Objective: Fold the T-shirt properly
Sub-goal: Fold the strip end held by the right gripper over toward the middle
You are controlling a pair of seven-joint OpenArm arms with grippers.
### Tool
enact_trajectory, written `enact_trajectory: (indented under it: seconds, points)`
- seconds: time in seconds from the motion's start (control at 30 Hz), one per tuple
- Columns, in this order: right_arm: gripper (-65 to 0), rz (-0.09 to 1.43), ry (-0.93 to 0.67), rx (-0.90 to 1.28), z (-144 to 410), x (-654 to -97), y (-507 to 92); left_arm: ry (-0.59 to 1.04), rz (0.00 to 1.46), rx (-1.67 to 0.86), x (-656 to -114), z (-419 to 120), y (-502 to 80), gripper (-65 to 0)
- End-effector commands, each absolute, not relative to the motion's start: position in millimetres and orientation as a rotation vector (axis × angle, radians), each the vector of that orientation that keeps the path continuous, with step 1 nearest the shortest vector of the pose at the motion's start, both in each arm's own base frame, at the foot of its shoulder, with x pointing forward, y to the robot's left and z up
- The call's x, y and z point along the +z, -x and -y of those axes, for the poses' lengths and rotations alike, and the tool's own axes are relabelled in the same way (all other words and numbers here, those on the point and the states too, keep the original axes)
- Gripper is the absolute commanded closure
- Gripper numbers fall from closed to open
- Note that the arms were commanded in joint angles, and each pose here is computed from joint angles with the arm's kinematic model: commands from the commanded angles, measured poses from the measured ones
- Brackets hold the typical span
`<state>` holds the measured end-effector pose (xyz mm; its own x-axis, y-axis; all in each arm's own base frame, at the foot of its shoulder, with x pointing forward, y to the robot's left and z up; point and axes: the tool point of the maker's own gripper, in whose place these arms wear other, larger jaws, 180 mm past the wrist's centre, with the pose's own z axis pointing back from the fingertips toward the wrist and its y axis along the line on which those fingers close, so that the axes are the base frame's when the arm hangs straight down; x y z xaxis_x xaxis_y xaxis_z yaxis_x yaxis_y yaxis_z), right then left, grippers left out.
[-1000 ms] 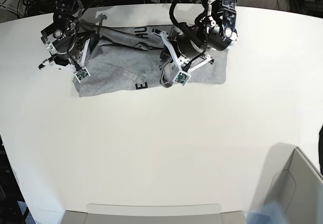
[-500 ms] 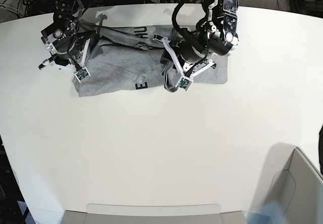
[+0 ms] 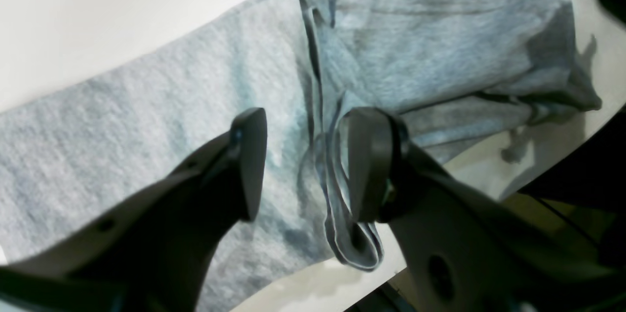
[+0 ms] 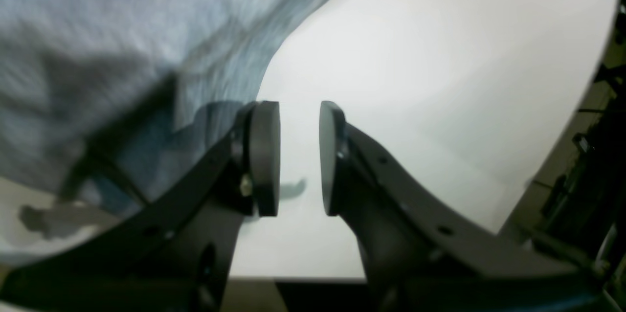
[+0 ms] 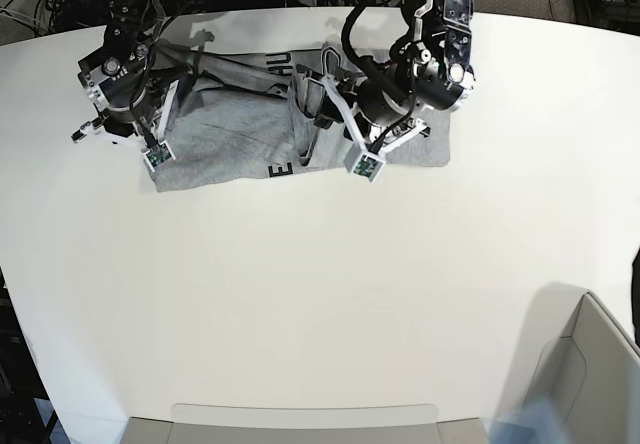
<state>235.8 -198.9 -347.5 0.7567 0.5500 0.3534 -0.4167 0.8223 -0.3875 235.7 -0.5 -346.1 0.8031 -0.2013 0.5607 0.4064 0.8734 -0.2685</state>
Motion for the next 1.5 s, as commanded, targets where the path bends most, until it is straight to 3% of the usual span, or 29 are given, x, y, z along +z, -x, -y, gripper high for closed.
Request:
enact_trajectory:
  seconds: [0.0, 0.17, 0.4, 0.57, 1.47]
  points:
    - [-15.8, 0.502, 0.303, 0.537, 201, -339, -242, 0.401, 0.588, -0.324, -337, 0, -242, -26.0]
    - [-24.7, 0.565, 0.252, 0.414, 206, -332, -250, 0.395, 0.583, -0.317, -338, -4, -242, -26.1]
    - [-25.2, 0.603, 0.198, 0.2, 232, -332, -241, 0.397, 0.573, -0.319, -341, -3, -239, -26.1]
    - [-25.2, 0.466, 0.114, 0.184, 227, -359, -233, 0.4, 0.563, -0.324, -343, -1, -235, -26.1]
    - [-25.1, 0.071, -0.23, 0.166, 181, -485, -173, 0.374, 0.543, -0.33, -351, -11, -228, -26.1]
